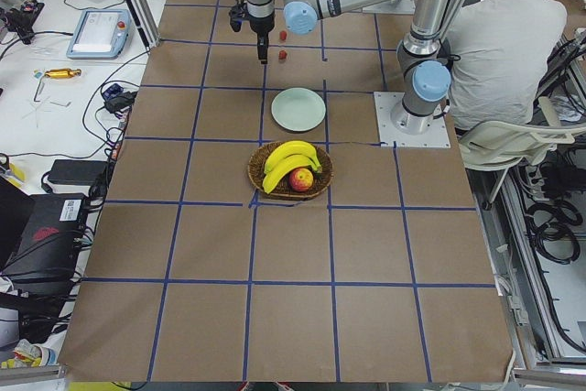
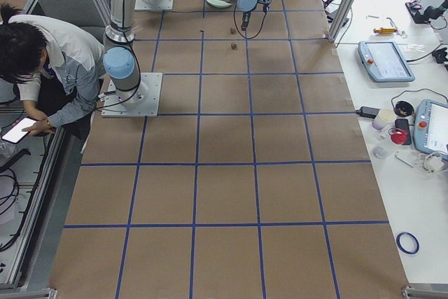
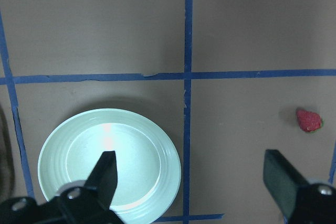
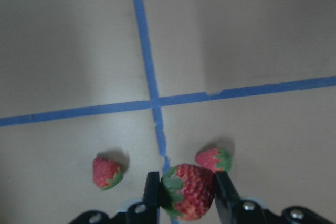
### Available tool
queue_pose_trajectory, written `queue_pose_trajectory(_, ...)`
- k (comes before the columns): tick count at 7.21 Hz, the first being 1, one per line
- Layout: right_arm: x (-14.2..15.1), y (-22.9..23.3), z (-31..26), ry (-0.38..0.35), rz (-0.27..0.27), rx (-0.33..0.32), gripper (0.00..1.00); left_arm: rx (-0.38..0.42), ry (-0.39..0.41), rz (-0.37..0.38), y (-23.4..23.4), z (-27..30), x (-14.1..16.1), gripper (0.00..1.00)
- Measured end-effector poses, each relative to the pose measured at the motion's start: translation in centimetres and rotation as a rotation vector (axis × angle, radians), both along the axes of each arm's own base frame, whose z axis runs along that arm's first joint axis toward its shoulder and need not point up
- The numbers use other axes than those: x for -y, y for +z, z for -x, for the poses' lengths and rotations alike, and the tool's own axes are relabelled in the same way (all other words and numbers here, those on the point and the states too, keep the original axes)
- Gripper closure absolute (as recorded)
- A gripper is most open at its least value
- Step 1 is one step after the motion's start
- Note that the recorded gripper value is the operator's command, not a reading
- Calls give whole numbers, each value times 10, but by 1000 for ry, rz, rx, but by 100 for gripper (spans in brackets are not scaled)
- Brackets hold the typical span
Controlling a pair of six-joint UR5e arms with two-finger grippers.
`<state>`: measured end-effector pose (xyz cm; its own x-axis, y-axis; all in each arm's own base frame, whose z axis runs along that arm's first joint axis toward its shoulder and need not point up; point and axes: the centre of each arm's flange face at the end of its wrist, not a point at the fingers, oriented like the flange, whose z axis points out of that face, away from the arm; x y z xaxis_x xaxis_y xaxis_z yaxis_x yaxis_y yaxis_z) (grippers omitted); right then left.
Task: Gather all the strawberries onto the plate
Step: 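Carry the strawberry beside the first one and release it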
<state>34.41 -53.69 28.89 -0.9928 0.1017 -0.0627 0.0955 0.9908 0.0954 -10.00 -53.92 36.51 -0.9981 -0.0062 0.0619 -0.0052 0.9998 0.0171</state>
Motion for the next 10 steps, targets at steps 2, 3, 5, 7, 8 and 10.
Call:
queue_pose_trajectory(2,-19,-17,-51,80,16,33,100,0,3,4,1,0,1,0)
queue_pose_trajectory(3,-26,-33,-71,113,17,48,100,3,2,8,2,0,1,0)
queue_pose_trajectory(5,-35,-51,-91,149,5,66,85,7,1,10,3,-1,1,0)
queue_pose_trajectory(7,-42,-64,-101,161,-28,97,78,7,1,11,3,-1,1,0)
queue_pose_trajectory(8,-46,-72,-105,169,-44,100,30,8,1,11,3,-1,1,0)
queue_pose_trajectory(10,-49,-82,-109,185,-59,98,9,9,-1,11,3,-2,1,0)
